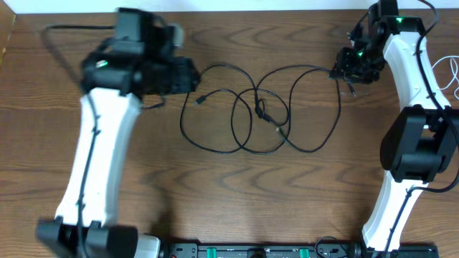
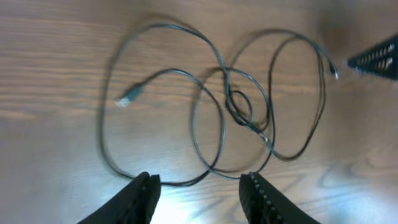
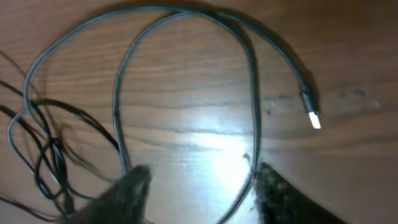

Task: Untangle cables

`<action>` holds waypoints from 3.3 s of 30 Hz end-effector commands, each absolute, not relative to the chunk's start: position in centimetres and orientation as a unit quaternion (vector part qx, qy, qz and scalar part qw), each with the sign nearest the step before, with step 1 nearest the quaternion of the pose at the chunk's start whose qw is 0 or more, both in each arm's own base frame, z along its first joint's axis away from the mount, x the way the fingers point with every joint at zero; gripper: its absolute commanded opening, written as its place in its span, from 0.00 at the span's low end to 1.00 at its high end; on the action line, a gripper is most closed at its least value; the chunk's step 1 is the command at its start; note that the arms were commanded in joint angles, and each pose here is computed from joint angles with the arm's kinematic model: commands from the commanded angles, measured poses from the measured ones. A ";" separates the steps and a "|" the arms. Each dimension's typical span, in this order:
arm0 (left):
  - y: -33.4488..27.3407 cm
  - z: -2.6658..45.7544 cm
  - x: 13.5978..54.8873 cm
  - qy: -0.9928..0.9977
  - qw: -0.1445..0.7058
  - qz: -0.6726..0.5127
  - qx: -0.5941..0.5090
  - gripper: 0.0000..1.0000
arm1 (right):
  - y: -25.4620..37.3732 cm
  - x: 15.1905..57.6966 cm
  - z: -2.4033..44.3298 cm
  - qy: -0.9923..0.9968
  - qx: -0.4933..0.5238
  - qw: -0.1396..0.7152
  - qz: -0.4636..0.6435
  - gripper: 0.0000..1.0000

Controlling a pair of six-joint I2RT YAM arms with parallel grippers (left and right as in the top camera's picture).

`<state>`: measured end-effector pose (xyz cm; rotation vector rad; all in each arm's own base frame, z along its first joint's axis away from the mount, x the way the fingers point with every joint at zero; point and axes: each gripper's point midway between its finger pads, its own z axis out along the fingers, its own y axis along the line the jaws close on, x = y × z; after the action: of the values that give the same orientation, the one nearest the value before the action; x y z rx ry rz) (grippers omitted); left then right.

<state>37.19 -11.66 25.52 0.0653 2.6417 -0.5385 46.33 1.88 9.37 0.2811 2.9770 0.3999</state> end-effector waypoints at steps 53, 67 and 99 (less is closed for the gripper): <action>-28.3 29.2 33.8 0.901 0.242 -0.312 0.181 0.08 | 10.3 46.8 17.6 0.917 -0.111 0.169 0.344 0.62; -25.6 34.9 32.3 0.803 0.156 -0.544 0.186 0.08 | 12.8 44.4 25.7 0.835 -0.271 0.282 0.388 0.75; -25.5 36.0 31.5 0.760 0.190 -0.563 0.263 0.08 | 24.7 41.3 31.7 0.772 -0.171 0.147 0.594 0.79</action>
<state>31.99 -25.64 35.39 0.6922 2.1836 -1.5758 42.24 23.91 30.41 -0.4874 2.2469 1.6046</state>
